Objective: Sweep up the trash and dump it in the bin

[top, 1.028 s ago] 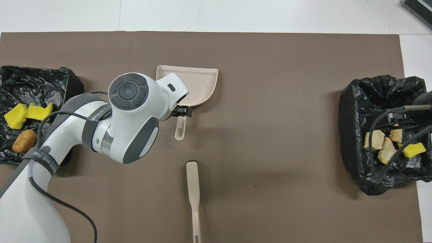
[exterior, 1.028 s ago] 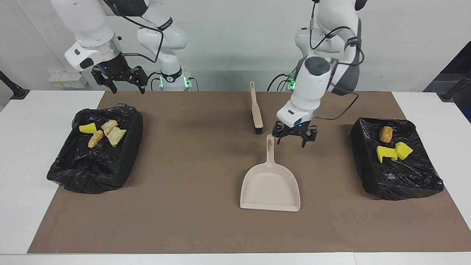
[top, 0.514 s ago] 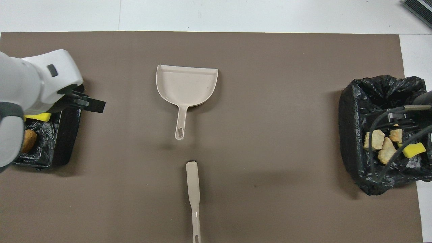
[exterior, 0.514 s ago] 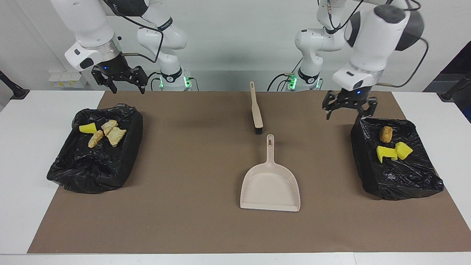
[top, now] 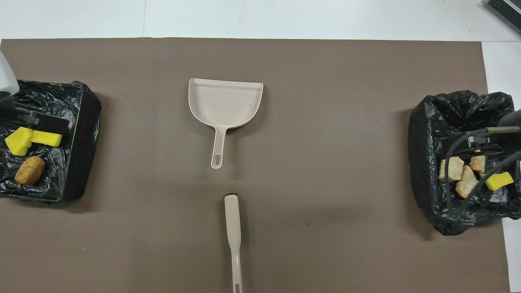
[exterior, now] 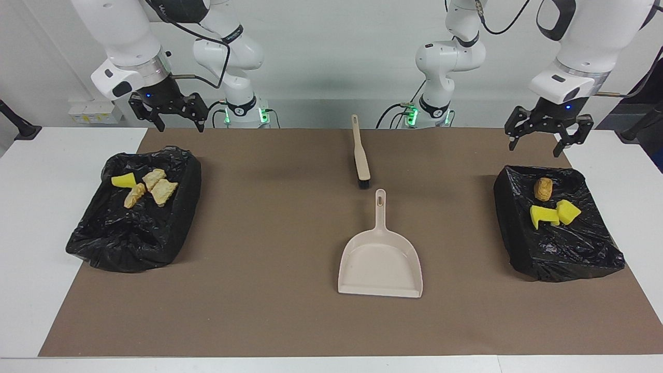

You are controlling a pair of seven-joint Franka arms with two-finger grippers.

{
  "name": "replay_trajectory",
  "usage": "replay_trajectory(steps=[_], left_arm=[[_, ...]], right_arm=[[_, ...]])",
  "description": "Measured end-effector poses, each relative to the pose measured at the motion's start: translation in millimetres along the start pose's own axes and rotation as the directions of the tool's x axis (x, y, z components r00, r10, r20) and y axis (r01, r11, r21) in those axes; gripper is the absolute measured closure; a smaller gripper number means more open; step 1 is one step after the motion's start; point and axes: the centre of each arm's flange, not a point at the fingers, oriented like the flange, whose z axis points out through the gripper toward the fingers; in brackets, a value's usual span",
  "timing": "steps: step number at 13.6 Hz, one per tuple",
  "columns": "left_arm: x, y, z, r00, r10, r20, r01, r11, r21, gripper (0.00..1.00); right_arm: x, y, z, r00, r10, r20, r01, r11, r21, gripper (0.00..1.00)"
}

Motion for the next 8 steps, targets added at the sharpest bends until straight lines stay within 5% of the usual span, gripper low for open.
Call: replay_trajectory(steps=[8], left_arm=[[-21.2,-28.4,-20.5,0.997,-0.067,-0.029,0.067,0.997,-0.025,0.00]], right_arm=[[0.0,0.0,0.0,1.000,0.000,0.000,0.000,1.000,0.000,0.00]])
